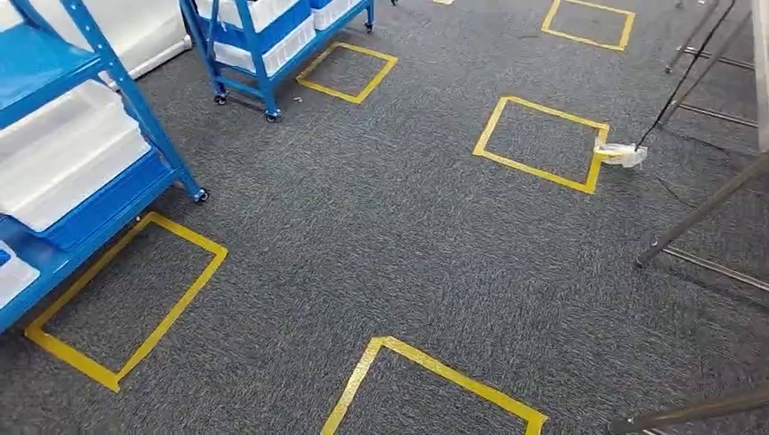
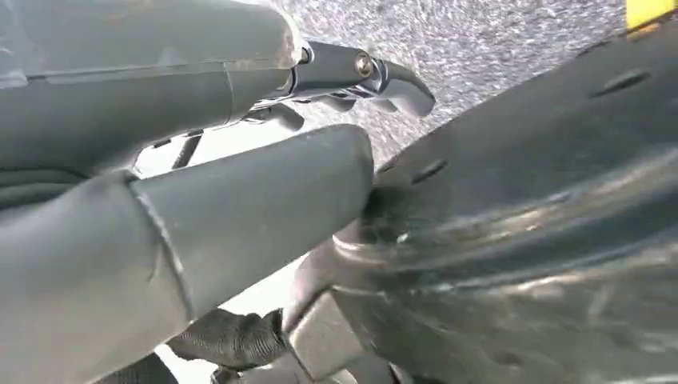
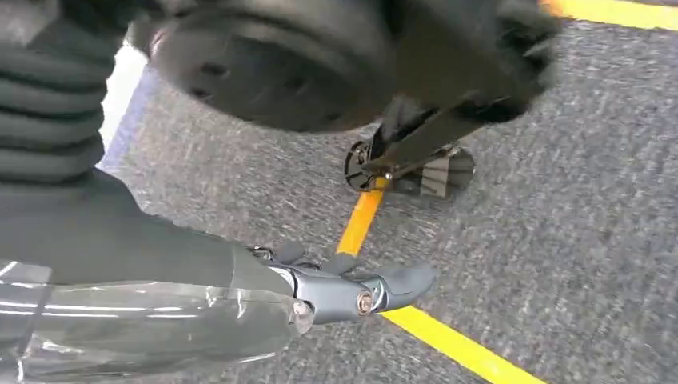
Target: Take the parts from the cabinet and place them on the table.
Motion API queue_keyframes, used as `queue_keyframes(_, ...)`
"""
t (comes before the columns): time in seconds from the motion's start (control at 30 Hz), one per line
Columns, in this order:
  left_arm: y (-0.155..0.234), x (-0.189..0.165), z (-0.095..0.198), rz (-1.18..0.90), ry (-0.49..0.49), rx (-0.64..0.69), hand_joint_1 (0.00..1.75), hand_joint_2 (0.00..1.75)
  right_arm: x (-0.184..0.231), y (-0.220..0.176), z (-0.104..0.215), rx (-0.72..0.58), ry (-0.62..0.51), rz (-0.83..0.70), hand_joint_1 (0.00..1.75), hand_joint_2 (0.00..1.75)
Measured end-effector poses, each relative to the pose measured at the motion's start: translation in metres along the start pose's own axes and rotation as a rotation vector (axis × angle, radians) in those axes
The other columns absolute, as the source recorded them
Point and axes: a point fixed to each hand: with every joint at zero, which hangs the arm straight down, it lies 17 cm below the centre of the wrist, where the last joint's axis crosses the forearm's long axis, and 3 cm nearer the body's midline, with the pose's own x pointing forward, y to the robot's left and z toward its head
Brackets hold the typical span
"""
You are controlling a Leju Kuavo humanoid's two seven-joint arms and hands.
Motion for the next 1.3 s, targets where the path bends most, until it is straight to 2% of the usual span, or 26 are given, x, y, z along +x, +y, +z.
queue_keyframes(0.63,0.003,-0.003,0.0,-0.015,0.023,0.008,0.0,0.0,-0.016,-0.003,0.006,0.077,0.02,0.054,0.0,1.75)
queue_keyframes(1.3,0.007,0.009,-0.001,0.017,-0.006,0.018,0.0,0.0,-0.024,-0.001,0.014,0.154,0.019,0.075,0.0,1.75)
